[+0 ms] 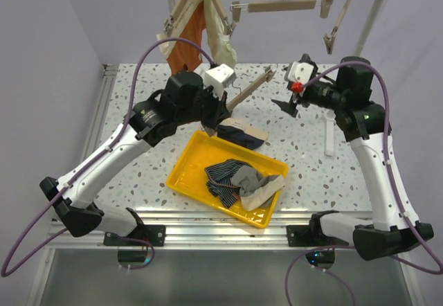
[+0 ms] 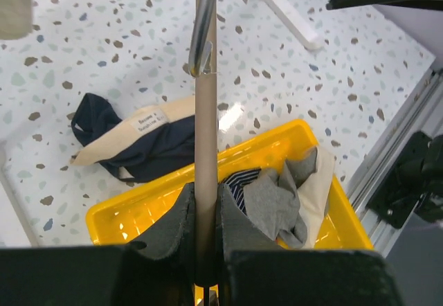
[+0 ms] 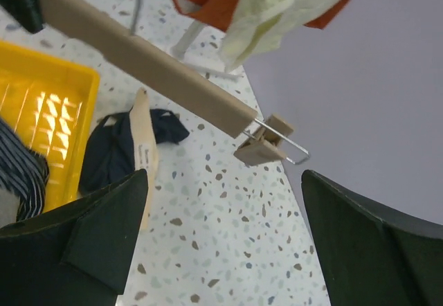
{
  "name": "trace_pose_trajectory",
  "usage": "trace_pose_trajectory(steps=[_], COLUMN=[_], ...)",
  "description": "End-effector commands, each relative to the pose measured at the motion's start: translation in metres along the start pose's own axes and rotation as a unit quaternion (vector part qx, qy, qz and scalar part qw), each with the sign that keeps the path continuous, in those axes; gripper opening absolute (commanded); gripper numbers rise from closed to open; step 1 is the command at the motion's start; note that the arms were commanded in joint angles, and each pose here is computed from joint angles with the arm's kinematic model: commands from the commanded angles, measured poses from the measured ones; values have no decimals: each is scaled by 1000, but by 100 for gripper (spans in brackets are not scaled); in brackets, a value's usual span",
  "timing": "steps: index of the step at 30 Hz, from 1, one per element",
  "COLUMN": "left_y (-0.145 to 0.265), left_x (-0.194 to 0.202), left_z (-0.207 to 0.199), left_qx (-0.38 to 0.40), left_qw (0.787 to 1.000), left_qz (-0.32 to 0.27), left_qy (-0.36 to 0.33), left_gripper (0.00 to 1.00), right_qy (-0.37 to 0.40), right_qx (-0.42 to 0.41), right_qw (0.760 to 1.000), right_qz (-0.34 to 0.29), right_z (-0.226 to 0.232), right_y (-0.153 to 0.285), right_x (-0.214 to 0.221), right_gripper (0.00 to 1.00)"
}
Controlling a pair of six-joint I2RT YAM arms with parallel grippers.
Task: Remove the underwear clipped to the hanger
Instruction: Place the hanger at the clothesline.
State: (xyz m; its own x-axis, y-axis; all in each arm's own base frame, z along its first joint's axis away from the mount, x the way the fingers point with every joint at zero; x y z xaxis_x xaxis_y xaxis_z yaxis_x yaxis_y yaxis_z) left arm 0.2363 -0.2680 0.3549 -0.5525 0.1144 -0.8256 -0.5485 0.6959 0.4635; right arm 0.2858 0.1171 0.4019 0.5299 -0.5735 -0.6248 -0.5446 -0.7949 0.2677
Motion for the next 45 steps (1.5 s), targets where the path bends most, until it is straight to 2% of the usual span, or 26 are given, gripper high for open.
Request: trace_pose_trajectory(steps=[1,7,11,15,17,21,27,34,42,45], left_y=[12,8,7,10,12,14,7,10,45,52], left_x=[-29,-33,-31,-33,-35,-35,-43,-60,-47,-44], left_z=[-6,-2,1,1,1,3,8,19,32,32], left_qx=[-18,-41,-52,-49,-50,-61,-74,-116,-160,-158], left_qw=[997,994,992,989,989,987,979,961,945,945], left_qz=[-54,-67,-76,-94,-96,-103,-143,-201,-223,-224], left_qy=[42,73,90,101,101,107,124,152,180,180], left_gripper=[0,0,0,0,0,0,0,0,0,0], right_qy=[-106,-181,-212,-275,-300,-310,-286,-268,-257,-257], right_qx=[139,232,266,266,265,275,276,290,284,272], right_qw=[984,952,932,906,899,894,904,907,915,919], right_qz=[-42,-85,-127,-179,-179,-172,-156,-150,-126,-129], right_z=[-51,-93,-119,-149,-158,-178,-166,-159,-140,-136], right_y=[-3,-4,-11,-25,-35,-55,-75,-63,-57,-58], right_x=[-15,-25,-32,-43,-43,-45,-48,-51,-42,-43], right_gripper=[94,65,39,25,17,14,18,21,23,23])
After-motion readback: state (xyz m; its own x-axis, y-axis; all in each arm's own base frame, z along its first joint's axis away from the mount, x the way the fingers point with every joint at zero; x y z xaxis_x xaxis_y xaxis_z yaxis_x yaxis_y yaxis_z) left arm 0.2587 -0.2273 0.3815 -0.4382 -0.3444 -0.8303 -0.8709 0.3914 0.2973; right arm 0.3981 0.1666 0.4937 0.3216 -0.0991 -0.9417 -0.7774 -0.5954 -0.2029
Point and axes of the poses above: each gripper's point midway between its finger pads, its own y axis back along the fingers, its own z axis along the line the jaws close on, x = y × z, the point moved 5 cm from there along y, back along the fingers, and after that the axes turned 13 degrees about y, right-handed, at the moved point
